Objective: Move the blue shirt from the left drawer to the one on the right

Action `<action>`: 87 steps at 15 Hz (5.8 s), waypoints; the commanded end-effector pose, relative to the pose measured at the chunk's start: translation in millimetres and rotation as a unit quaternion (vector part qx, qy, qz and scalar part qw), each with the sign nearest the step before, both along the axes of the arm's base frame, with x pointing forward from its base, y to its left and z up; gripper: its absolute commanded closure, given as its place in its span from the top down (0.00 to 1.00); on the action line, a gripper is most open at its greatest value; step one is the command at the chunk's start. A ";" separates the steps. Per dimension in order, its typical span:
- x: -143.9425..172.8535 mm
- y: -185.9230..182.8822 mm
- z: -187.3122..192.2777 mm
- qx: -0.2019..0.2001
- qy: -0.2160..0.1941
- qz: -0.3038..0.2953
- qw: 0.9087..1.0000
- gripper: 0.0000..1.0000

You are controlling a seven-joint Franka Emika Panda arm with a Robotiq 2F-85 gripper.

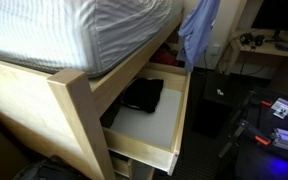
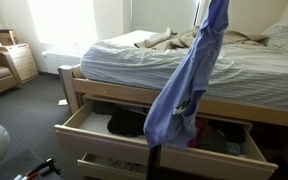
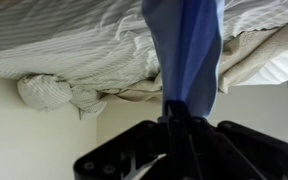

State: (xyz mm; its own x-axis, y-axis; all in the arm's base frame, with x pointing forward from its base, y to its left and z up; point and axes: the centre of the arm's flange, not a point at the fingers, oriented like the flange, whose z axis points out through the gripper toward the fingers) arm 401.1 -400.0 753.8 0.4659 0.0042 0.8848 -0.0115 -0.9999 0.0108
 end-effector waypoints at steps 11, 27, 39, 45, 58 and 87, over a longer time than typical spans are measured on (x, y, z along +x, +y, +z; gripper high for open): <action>113.3 -6.9 -60.4 -0.134 -0.075 -0.148 0.977 0.00; 114.7 -8.1 -76.2 -0.003 0.210 0.001 0.978 0.00; 212.8 43.1 -6.7 0.056 0.137 -0.047 0.988 0.00; 250.1 42.9 46.6 0.077 0.015 -0.152 0.985 0.00; 249.5 -36.0 -105.9 0.075 -0.066 -0.187 0.977 0.00; 201.9 28.5 -460.6 0.283 0.345 -0.139 0.884 0.00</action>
